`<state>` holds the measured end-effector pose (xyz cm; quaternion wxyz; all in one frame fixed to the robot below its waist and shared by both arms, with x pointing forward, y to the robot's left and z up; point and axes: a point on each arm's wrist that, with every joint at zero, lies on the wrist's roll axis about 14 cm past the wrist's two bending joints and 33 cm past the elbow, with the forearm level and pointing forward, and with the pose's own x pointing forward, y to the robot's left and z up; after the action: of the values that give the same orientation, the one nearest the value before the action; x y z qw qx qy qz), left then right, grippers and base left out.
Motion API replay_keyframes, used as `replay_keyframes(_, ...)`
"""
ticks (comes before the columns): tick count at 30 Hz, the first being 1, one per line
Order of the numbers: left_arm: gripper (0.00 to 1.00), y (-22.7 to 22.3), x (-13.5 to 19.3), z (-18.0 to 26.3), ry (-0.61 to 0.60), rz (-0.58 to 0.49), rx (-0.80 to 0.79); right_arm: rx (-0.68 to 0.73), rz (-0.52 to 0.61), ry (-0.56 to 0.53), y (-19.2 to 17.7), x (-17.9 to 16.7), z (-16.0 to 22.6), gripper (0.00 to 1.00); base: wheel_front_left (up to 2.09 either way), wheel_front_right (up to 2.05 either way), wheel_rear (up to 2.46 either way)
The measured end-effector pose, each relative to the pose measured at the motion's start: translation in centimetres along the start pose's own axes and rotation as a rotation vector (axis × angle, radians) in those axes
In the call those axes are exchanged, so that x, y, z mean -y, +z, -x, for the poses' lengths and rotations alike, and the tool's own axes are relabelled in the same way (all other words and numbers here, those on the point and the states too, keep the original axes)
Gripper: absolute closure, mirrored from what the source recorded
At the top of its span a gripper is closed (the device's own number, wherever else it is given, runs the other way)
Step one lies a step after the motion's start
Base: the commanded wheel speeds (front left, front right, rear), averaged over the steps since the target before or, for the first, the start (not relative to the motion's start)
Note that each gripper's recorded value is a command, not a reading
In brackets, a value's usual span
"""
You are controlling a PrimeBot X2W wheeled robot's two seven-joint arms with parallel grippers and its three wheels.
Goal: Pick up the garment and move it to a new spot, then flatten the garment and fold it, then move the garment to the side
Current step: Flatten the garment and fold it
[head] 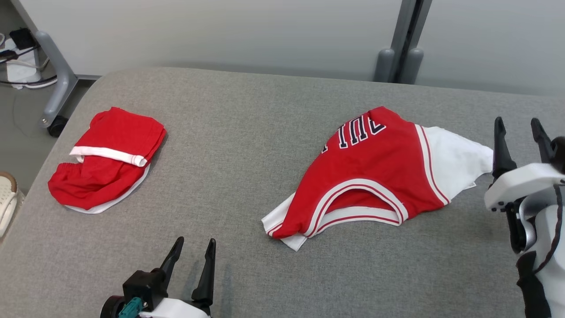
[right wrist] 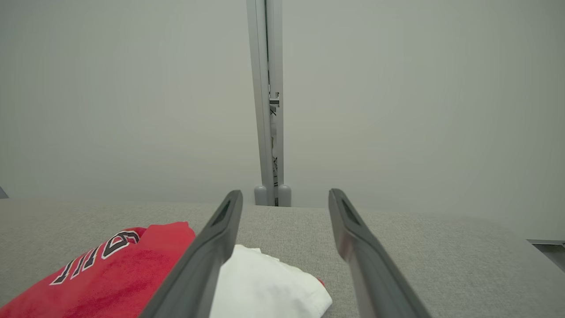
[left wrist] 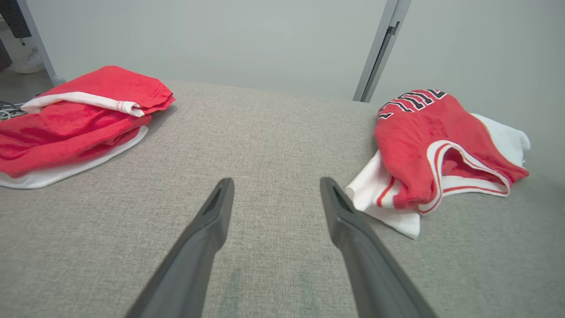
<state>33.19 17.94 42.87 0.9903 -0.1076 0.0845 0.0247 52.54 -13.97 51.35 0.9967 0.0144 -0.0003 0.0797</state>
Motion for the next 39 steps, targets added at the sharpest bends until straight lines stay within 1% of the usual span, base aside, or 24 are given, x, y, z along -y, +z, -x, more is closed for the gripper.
replay_keyframes(3, 0.00, 0.1, 0.3, -0.1, -0.012, -0.004, 0.005, -0.004, -0.016, -0.023, -0.7, 0.4, 1.9, 0.00, 0.00, 0.00, 0.00)
replay_keyframes(8, 0.00, 0.3, 1.2, 0.1, -0.045, -0.011, 0.015, -0.032, -0.038, -0.019, -2.5, -0.3, 5.4, 0.00, 0.00, 0.00, 0.00)
replay_keyframes(12, 0.00, 0.7, 1.8, 0.2, -0.065, -0.012, 0.028, -0.056, -0.048, 0.029, -3.6, -2.2, 7.7, 0.00, 0.00, 0.00, 0.00)
replay_keyframes(16, 0.00, 0.8, 2.0, 0.3, -0.074, -0.012, 0.034, -0.073, -0.054, 0.119, -4.4, -5.4, 8.8, 0.00, 0.00, 0.00, 0.00)
replay_keyframes(24, 0.00, 0.5, 0.4, 1.2, -0.021, -0.001, 0.026, -0.109, -0.089, 0.406, -5.4, -15.1, 10.1, 0.00, 0.00, 0.00, 0.00)
replay_keyframes(28, 0.00, 0.0, -0.4, 1.8, 0.009, 0.005, 0.012, -0.152, -0.109, 0.517, -6.4, -18.7, 10.9, 0.00, 0.00, 0.00, 0.00)
replay_keyframes(33, 0.00, -0.3, -1.3, 2.2, 0.043, 0.017, 0.004, -0.226, -0.109, 0.607, -8.2, -21.4, 11.3, 0.00, 0.00, 0.00, 0.00)
replay_keyframes(39, 0.00, -0.4, -2.2, 2.3, 0.083, 0.030, -0.002, -0.312, -0.097, 0.637, -10.7, -22.3, 10.8, 0.00, 0.00, 0.00, 0.00)
